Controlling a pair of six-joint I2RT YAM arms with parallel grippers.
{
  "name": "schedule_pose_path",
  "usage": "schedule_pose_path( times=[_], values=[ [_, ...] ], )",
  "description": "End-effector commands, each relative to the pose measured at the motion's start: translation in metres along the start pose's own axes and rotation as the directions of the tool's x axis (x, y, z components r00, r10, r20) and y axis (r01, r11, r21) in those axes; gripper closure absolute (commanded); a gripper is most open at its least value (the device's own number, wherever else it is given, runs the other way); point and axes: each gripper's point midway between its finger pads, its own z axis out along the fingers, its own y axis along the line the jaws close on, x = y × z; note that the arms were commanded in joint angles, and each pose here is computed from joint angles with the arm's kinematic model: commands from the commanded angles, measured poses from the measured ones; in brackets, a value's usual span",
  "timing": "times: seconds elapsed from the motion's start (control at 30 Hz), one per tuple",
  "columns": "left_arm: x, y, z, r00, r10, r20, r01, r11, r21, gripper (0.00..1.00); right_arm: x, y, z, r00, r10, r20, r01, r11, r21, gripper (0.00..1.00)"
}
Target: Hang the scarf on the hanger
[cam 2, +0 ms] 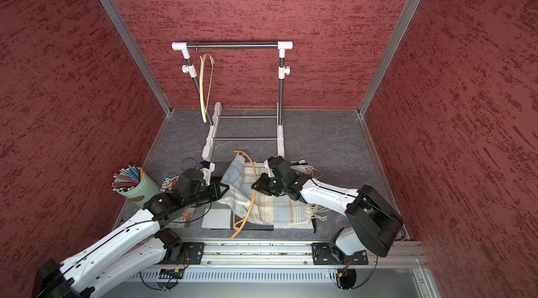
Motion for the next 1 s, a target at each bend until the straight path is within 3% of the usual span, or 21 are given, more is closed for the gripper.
schedule_pose_path(
  times=[0.0, 0.23, 0.6, 0.77, 0.87, 0.97],
  values=[
    [-0.003, -0.002, -0.022, 0.999, -0.033, 0.033, 0.033, 0.999, 0.012, 1.00, -0.004, -0.025, -0.022, 0.997, 0.052, 0.055, -0.056, 0.996, 0.075, 1.00],
    [0.017, 0.024, -0.020, 0.996, -0.092, 0.022, 0.092, 0.996, -0.019, 1.00, 0.001, -0.074, -0.048, 0.991, 0.102, 0.086, -0.115, 0.979, 0.165, 1.00],
    [0.042, 0.078, 0.016, 0.990, -0.139, -0.031, 0.130, 0.972, -0.196, 1.00, -0.009, -0.059, -0.093, 0.995, 0.036, 0.088, -0.052, 0.980, 0.193, 1.00],
    [0.044, 0.082, 0.019, 0.989, -0.143, -0.037, 0.132, 0.969, -0.211, 1.00, -0.008, -0.042, -0.100, 0.998, 0.039, 0.044, -0.046, 0.986, 0.160, 1.00],
    [0.038, 0.080, 0.010, 0.991, -0.134, -0.003, 0.130, 0.970, -0.208, 1.00, -0.014, -0.043, -0.108, 0.998, 0.016, 0.064, -0.030, 0.975, 0.218, 1.00],
    [0.029, 0.069, -0.002, 0.990, -0.124, 0.066, 0.131, 0.983, -0.126, 1.00, -0.022, -0.057, -0.110, 0.997, -0.004, 0.082, -0.021, 0.953, 0.303, 1.00]
  ],
)
